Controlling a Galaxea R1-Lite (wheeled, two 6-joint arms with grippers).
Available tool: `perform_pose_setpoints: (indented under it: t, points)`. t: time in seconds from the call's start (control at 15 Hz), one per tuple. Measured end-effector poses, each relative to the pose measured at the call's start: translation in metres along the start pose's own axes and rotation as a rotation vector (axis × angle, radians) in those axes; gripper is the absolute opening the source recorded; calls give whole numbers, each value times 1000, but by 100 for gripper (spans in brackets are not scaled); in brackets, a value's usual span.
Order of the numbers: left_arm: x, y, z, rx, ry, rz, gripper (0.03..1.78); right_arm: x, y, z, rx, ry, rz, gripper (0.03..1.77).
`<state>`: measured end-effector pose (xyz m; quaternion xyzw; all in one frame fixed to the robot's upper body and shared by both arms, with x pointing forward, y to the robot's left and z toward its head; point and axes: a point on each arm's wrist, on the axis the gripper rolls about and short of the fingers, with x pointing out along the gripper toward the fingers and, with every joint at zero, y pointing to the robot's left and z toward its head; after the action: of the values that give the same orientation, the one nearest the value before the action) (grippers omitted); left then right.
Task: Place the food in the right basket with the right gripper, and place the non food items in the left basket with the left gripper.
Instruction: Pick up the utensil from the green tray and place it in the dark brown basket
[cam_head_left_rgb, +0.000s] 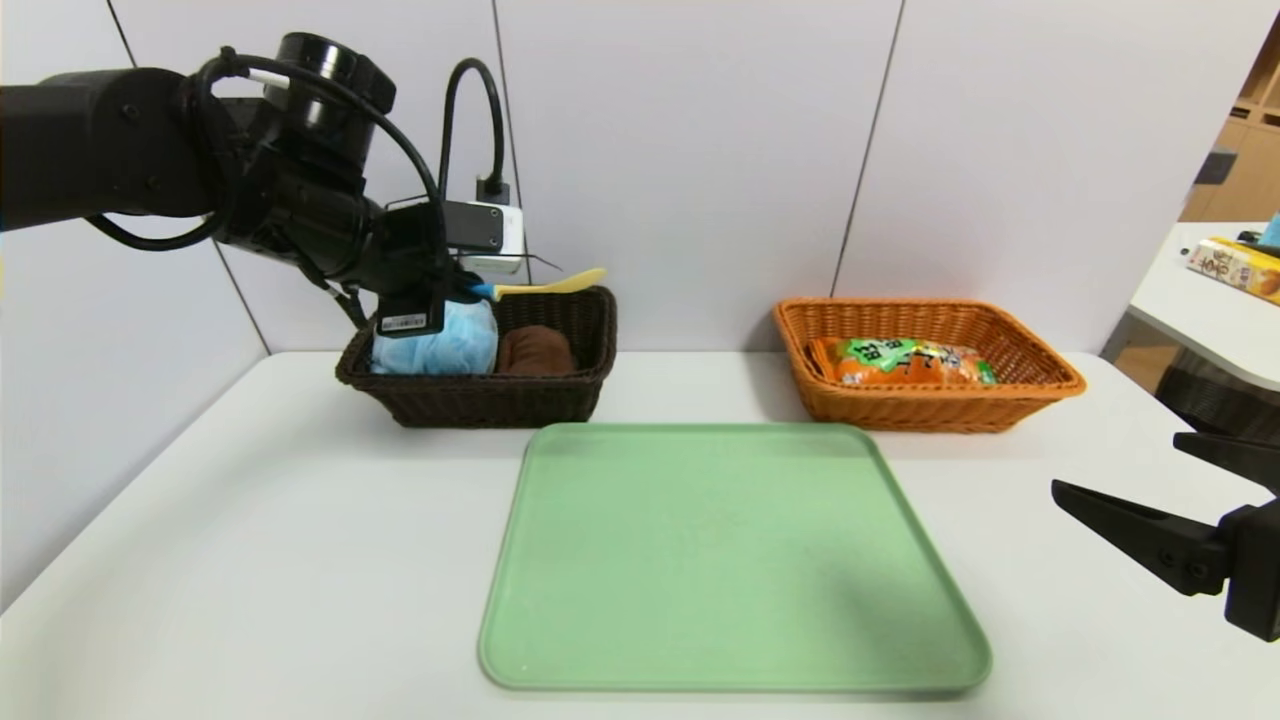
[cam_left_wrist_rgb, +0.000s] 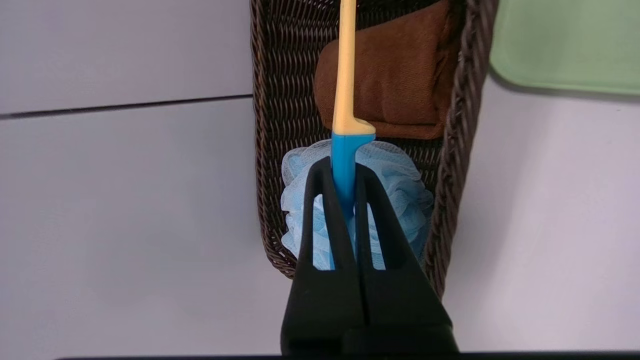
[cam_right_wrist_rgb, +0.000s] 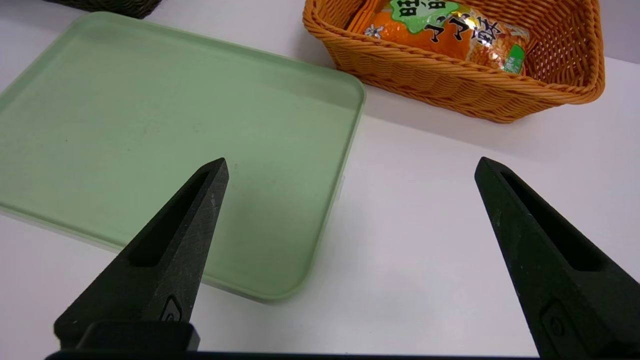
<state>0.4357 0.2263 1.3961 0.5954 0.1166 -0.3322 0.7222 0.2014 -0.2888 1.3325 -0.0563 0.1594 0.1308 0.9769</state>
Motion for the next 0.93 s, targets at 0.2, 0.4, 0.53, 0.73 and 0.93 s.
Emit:
perform_pose_setpoints:
  t: [0.2, 0.4, 0.53, 0.73, 0.93]
  points:
    - [22, 3, -13, -14, 24, 2, 5, 1, 0, 0, -2, 4, 1, 170]
    - [42, 3, -24, -28, 44, -10, 5, 2, 0, 0, -4, 7, 2, 170]
    - [56, 4, -30, -35, 53, -16, 5, 3, 1, 0, -4, 11, 2, 170]
    - [73, 5, -37, -42, 64, -21, 5, 5, 1, -1, -7, 21, 2, 170]
    - [86, 3, -42, -45, 69, -22, 5, 6, 2, -2, -10, 28, 5, 170]
